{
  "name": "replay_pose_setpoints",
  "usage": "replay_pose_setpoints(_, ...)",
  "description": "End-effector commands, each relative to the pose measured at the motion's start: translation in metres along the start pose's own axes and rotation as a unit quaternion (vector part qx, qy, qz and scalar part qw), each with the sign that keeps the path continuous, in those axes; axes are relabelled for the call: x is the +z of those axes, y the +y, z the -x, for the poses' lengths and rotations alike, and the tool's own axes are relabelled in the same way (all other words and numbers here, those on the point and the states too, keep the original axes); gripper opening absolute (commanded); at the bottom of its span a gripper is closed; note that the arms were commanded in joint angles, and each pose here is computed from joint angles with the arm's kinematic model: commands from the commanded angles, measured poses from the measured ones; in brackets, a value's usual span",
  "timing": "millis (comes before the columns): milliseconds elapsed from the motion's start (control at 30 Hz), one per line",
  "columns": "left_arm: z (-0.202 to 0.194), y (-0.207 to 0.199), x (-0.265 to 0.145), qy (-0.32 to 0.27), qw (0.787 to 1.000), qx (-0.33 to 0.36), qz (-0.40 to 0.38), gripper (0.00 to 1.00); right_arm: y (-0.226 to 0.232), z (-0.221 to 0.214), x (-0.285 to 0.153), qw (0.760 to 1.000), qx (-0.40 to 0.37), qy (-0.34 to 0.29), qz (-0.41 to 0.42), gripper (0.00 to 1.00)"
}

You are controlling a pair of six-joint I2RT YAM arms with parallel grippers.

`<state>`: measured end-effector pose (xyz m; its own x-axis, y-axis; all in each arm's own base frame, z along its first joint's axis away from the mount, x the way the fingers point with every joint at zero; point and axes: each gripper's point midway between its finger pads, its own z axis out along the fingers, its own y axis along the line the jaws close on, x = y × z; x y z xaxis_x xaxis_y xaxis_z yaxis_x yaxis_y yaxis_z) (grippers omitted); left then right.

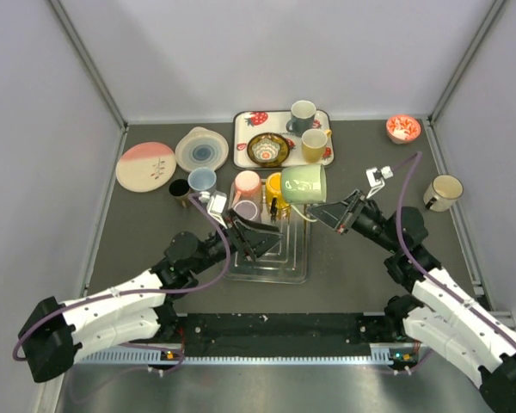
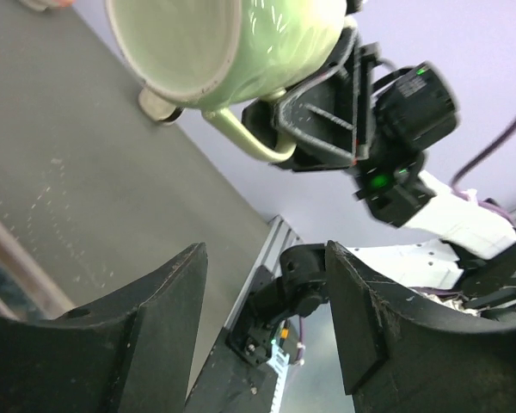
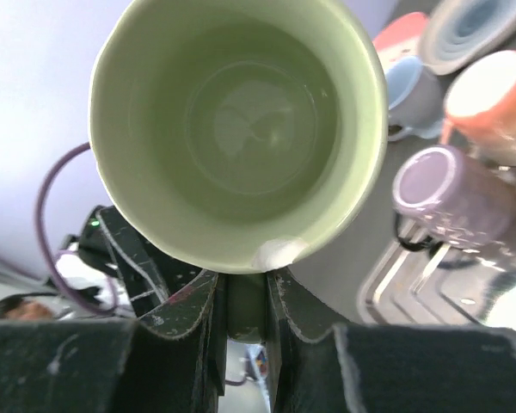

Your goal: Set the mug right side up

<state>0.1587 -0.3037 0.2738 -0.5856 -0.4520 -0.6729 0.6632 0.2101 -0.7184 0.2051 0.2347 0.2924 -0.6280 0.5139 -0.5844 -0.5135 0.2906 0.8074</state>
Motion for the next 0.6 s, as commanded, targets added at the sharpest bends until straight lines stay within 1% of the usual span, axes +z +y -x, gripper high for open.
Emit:
replay_pose_setpoints(0,0.023,-0.039,-0.001,-0.046,0.995,0.009,-0.085,0.63,0.092,0.028,-0.017,0.977,-0.002,-0.056,0.207,0.0)
replay_pose_setpoints(100,0.029,-0.044,0.003,-0.052,0.995,0.013,-0.09,0.63,0.099,0.026,-0.025,0.968,0.011,-0.06,0.245,0.0)
replay_pose_setpoints(267,0.035,-0.044,0.012,-0.065,0.994,0.015,-0.091,0.64,0.112,0.02,-0.036,0.952,0.026,-0.049,0.302,0.0)
replay_pose_setpoints(433,0.038,-0.053,0.016,-0.058,0.993,0.028,-0.101,0.64,0.105,0.011,-0.039,0.954,0.03,-0.036,0.298,0.0)
replay_pose_setpoints(567,0.043,-0.066,0.018,-0.051,0.991,0.033,-0.121,0.66,0.103,0.002,-0.036,0.958,0.008,-0.009,0.286,0.0)
